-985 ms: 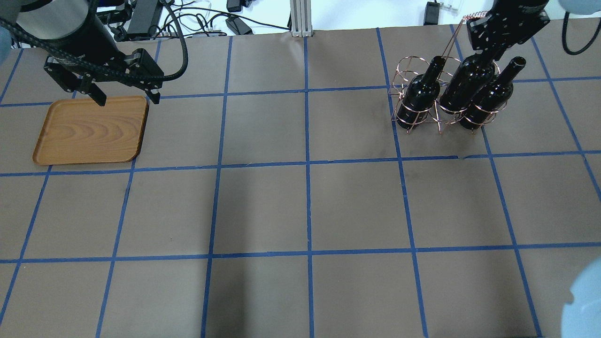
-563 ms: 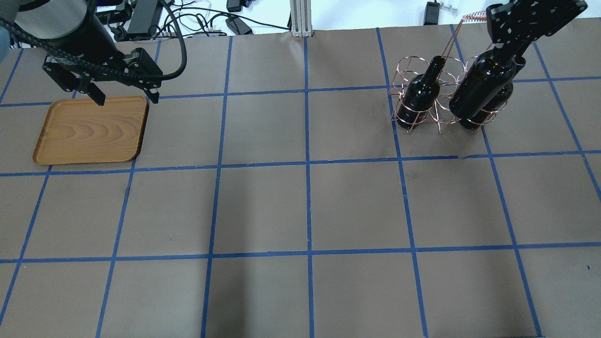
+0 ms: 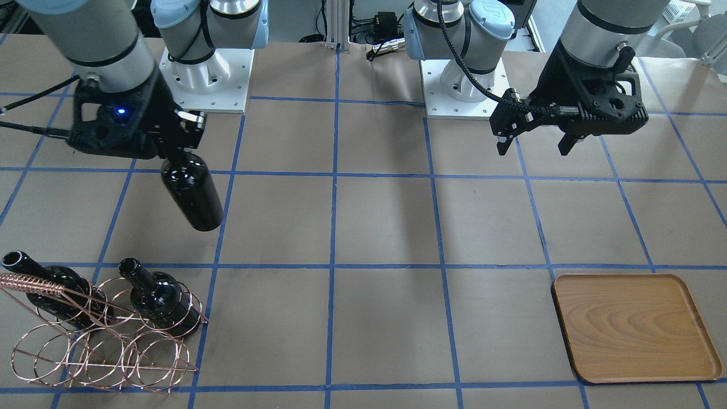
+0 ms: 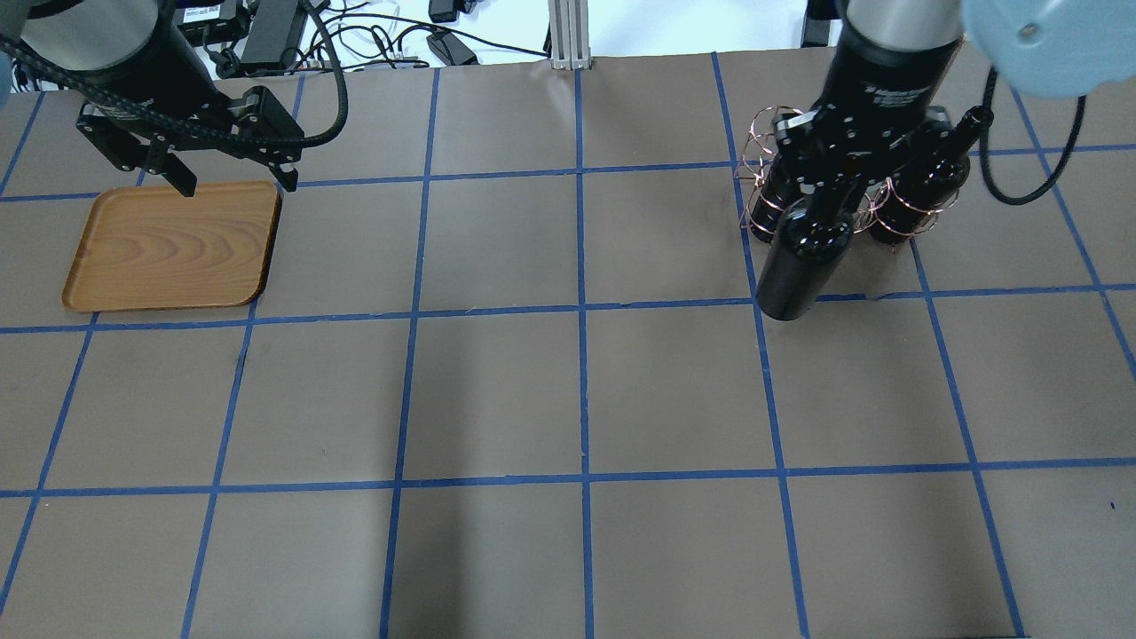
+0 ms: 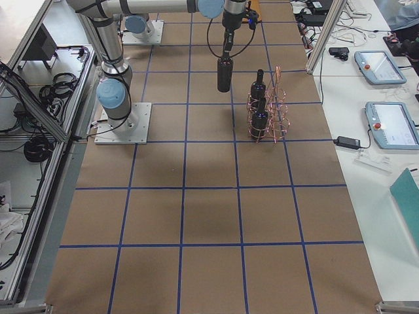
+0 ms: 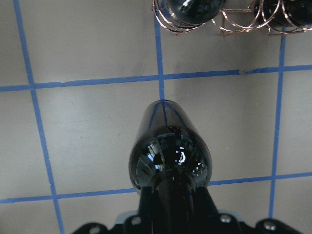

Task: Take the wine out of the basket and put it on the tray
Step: 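Carry the bottle with the right gripper toward the table center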

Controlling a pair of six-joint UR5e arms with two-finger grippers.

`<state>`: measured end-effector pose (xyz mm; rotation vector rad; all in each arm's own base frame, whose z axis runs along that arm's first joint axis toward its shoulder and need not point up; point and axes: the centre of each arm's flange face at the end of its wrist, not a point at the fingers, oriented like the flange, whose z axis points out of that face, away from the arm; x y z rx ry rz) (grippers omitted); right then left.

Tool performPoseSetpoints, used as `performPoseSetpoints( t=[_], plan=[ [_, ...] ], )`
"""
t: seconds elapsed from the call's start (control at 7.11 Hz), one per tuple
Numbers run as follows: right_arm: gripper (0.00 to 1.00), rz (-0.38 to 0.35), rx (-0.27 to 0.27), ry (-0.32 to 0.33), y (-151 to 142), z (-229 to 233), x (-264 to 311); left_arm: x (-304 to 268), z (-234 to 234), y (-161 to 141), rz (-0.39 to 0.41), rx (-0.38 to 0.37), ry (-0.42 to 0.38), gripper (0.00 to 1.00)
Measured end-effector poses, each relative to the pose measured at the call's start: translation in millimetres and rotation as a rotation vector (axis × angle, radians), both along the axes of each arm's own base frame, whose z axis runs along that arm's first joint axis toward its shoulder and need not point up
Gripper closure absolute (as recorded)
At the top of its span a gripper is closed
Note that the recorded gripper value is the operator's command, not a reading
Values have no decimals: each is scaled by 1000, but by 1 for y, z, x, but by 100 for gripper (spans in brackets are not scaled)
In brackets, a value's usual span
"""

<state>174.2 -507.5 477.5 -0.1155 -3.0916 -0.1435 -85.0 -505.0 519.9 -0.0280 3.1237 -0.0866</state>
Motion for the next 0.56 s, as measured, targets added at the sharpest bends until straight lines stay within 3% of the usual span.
performPoseSetpoints(
  t=[0.56],
  plan=[
    [94,-98,-74,-23,6,-41,125,66,6,-4,90,-12,-1,0]
  ],
)
